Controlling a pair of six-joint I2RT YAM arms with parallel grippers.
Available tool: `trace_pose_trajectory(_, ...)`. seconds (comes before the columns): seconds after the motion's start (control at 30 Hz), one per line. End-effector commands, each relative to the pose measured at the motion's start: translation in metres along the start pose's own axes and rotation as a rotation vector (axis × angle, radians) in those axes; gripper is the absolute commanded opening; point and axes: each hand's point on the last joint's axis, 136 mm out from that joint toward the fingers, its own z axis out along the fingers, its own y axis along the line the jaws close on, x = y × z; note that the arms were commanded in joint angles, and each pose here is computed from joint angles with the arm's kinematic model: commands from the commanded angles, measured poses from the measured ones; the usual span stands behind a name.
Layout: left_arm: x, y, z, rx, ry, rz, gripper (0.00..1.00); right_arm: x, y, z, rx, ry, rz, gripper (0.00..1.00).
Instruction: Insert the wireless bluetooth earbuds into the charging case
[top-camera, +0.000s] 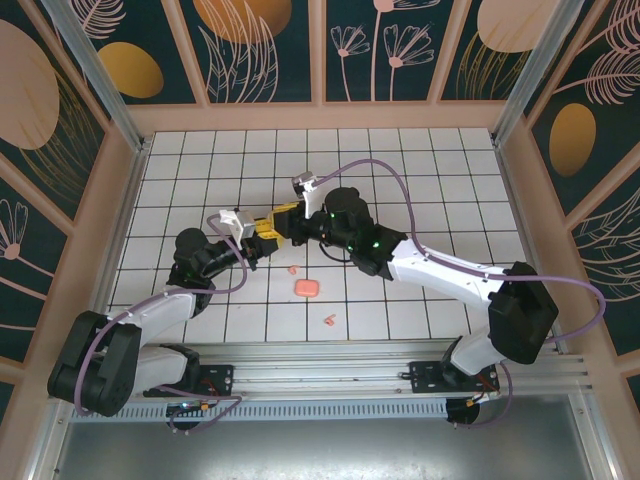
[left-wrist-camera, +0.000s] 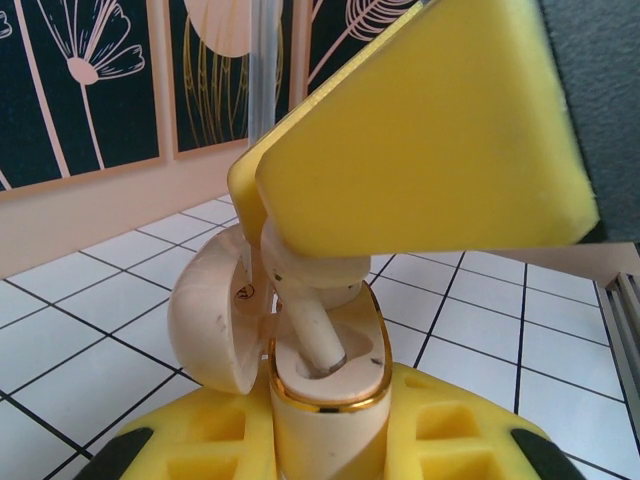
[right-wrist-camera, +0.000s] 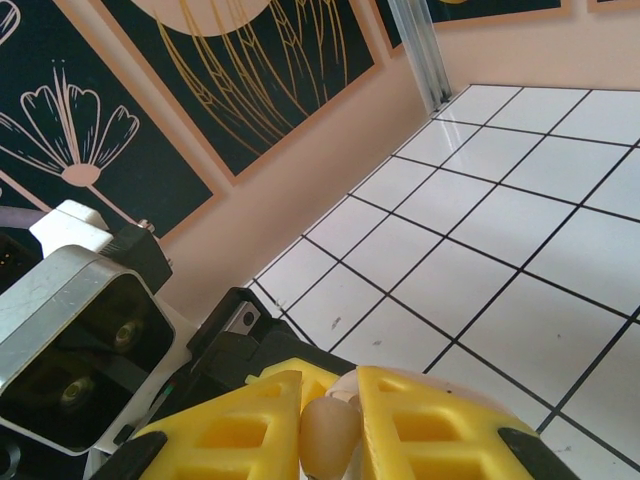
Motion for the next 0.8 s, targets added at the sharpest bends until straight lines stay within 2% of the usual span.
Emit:
trace_pose_trajectory(0.0, -0.017, -0.006, -0.002, 0.015, -0.053, 0.04, 0.15, 0.01, 0.006, 0.001, -0.035, 0.024, -0.021, 0.19)
trace_pose_trajectory(0.4, -0.021, -0.009, -0.003, 0.028, -0.061, 0.049, 0.15, 0.038, -0.002, 0.003, -0.019, 0.13, -0.021, 0.19)
trace_pose_trajectory(0.77, -0.022, -0.018, -0.004, 0.07, -0.058, 0.071, 0.16, 0.046, -0.005, -0.005, -0.033, 0.198, -0.039, 0.2)
